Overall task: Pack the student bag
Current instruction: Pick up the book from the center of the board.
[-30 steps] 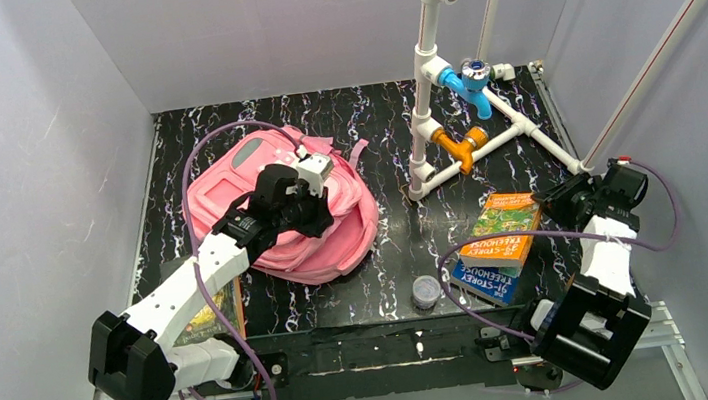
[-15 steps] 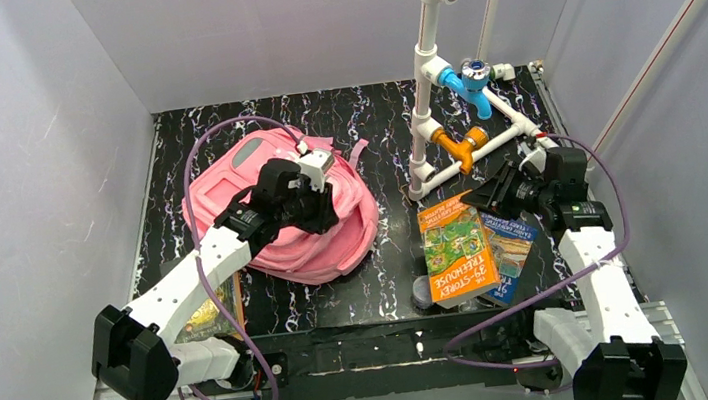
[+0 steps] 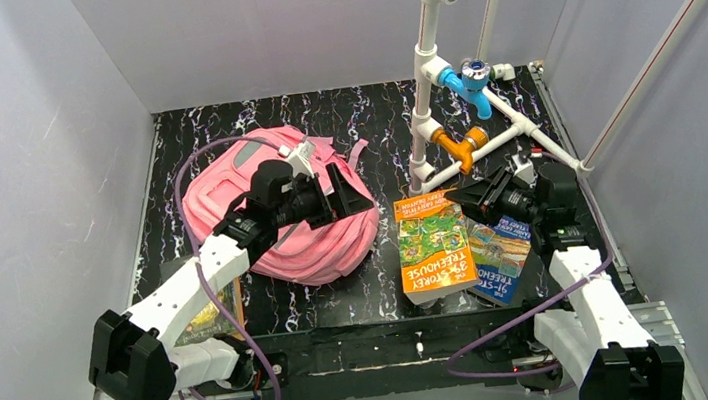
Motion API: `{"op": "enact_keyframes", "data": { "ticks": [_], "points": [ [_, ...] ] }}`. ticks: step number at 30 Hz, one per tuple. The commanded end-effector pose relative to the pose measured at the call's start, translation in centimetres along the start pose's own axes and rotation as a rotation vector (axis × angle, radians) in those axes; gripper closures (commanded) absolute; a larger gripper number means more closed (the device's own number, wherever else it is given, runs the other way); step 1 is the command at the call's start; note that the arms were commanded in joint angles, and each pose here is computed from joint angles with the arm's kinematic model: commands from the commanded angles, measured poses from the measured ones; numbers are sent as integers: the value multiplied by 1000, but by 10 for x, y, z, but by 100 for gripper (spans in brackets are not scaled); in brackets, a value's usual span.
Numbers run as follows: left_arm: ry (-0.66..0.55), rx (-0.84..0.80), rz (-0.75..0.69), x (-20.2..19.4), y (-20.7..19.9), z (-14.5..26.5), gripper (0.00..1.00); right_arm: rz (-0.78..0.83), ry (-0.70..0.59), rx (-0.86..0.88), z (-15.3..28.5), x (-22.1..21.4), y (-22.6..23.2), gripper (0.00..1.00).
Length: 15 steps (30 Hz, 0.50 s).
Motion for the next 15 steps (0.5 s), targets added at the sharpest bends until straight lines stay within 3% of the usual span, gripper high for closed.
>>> {"op": "enact_keyframes", "data": {
  "ticks": [1,11,15],
  "points": [
    [78,-189,291,-14,-36,-3,2,-93,-26,192,5,7,36,99],
    [58,-241,481,-35,-44,-21,2,-157,-41,286,7,13,53,99],
    [65,-360,507,-43,-66,-26,2,-160,-45,296,7,16,57,99]
  ]
}}
Point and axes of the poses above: each gripper's point midway between its finger pads, its own z axis back along the fingers, its own y axis along the line the jaws close on, x = y × z, the point moved 4 cm from there along z, back along the fingers, and after that the axes turned 12 degrees about z, right-handed, at the moved point
